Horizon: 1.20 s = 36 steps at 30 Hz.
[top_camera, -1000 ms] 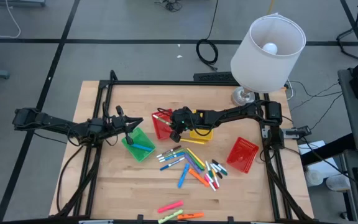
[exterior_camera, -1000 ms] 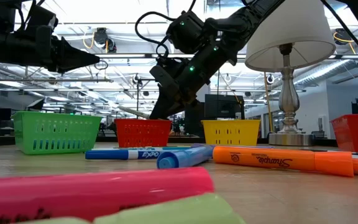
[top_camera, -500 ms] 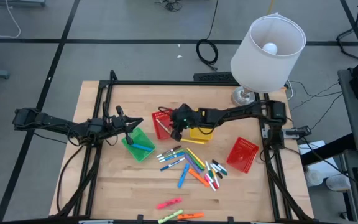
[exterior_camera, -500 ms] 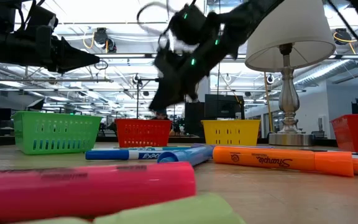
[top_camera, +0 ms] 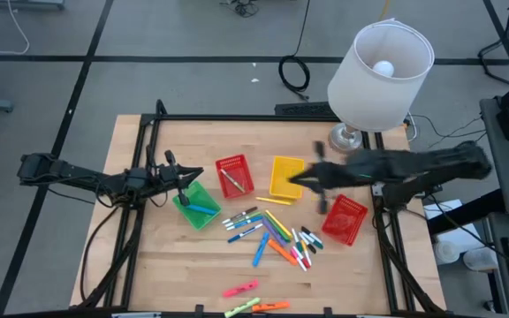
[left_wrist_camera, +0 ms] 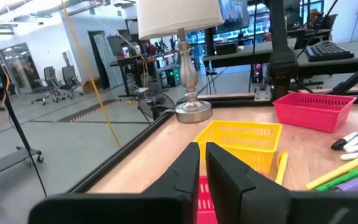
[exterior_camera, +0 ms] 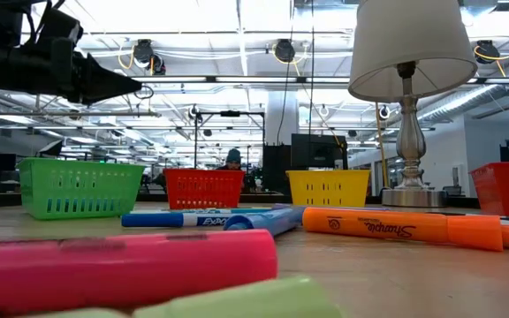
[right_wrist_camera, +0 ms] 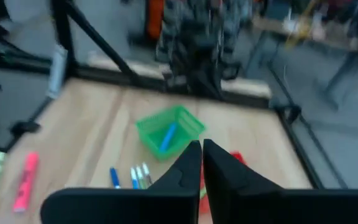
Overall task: Pick & Place Markers
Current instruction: Put the top yellow pen into the yellow bin
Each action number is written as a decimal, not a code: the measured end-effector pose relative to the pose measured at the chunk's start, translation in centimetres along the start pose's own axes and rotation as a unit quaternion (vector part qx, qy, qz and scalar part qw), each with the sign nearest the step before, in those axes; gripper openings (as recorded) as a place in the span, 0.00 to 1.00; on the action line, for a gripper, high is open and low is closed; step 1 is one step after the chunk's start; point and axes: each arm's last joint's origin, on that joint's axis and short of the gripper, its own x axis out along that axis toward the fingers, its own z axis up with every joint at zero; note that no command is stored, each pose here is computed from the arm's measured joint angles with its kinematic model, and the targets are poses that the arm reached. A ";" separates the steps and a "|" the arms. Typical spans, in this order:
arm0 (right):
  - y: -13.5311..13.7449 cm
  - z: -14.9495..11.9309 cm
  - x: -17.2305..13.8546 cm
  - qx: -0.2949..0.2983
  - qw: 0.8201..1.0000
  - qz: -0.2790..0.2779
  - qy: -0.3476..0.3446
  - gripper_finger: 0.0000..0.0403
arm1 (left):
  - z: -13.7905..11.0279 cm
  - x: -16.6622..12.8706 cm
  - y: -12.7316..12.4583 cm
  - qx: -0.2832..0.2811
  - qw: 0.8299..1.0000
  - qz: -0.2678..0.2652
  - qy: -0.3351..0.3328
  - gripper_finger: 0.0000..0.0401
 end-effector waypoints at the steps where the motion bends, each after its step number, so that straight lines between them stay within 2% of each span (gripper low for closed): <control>1: 0.4 -0.9 -1.3 -0.001 1.000 0.010 -0.017 0.00 | 0.0 0.0 0.0 -0.004 1.000 0.001 0.002 0.09; 4: 1.1 -4.7 -4.5 0.003 0.997 0.031 -0.066 0.01 | -0.1 0.0 0.0 -0.016 1.000 0.003 0.004 0.09; 8: 0.9 -10.5 -7.1 0.020 0.993 -0.042 -0.109 0.00 | -0.1 0.0 0.0 -0.023 1.000 0.004 0.004 0.09; 11: 0.8 -13.9 -8.0 0.034 0.987 -0.059 -0.146 0.00 | -0.1 0.0 0.0 -0.025 1.000 0.004 0.004 0.09; 17: 1.6 -18.5 -7.6 0.039 0.976 -0.018 -0.214 0.00 | -0.1 0.0 0.0 -0.021 1.000 0.005 0.004 0.09; 23: 2.1 -21.1 -6.4 0.008 0.981 -0.020 -0.195 0.00 | -0.1 0.0 0.0 -0.023 1.000 0.005 0.004 0.09; 36: 2.5 -22.4 -5.5 0.007 0.988 -0.012 -0.154 0.00 | -0.1 0.0 0.0 -0.028 1.000 0.005 0.004 0.09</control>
